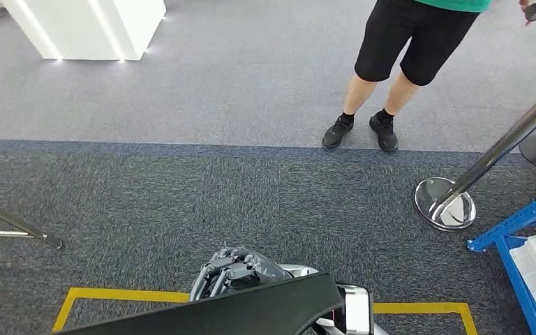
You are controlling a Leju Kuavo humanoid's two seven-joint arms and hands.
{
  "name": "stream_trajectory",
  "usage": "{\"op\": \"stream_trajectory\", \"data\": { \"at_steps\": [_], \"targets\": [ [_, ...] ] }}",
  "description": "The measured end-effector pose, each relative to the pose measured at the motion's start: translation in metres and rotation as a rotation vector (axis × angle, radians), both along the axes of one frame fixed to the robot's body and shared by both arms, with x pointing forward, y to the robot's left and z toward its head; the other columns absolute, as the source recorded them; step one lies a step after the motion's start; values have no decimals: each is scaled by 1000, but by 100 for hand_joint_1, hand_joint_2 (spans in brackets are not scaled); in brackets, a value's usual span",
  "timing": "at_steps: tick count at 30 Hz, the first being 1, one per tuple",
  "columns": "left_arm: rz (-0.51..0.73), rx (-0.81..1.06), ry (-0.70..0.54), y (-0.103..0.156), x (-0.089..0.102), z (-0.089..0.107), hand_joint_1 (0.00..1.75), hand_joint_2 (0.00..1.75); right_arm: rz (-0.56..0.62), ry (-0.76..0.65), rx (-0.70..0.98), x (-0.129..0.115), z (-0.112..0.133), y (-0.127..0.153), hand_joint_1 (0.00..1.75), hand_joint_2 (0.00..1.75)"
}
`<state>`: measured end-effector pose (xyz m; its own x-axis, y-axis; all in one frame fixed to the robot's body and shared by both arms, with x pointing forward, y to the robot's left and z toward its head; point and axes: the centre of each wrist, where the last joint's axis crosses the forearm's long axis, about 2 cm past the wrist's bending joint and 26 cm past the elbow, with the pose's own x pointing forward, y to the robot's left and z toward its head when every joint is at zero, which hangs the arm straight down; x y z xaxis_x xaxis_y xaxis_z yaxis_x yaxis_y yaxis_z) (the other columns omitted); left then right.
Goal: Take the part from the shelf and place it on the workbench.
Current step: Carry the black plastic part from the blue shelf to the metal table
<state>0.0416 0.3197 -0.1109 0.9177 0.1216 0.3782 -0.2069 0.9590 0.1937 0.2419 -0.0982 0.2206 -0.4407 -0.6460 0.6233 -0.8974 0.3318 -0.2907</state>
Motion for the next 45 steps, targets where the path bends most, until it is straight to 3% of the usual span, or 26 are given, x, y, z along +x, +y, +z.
{"op": "stream_trajectory", "data": {
  "at_steps": [26,45],
  "targets": [
    [22,-21,0,-8,-2,-1,0,175,3,22,-36,7,-8,3,175,175],
    [57,23,42,6,-13,-1,0,175,-18,38,-49,8,-14,2,175,175]
  ]
}}
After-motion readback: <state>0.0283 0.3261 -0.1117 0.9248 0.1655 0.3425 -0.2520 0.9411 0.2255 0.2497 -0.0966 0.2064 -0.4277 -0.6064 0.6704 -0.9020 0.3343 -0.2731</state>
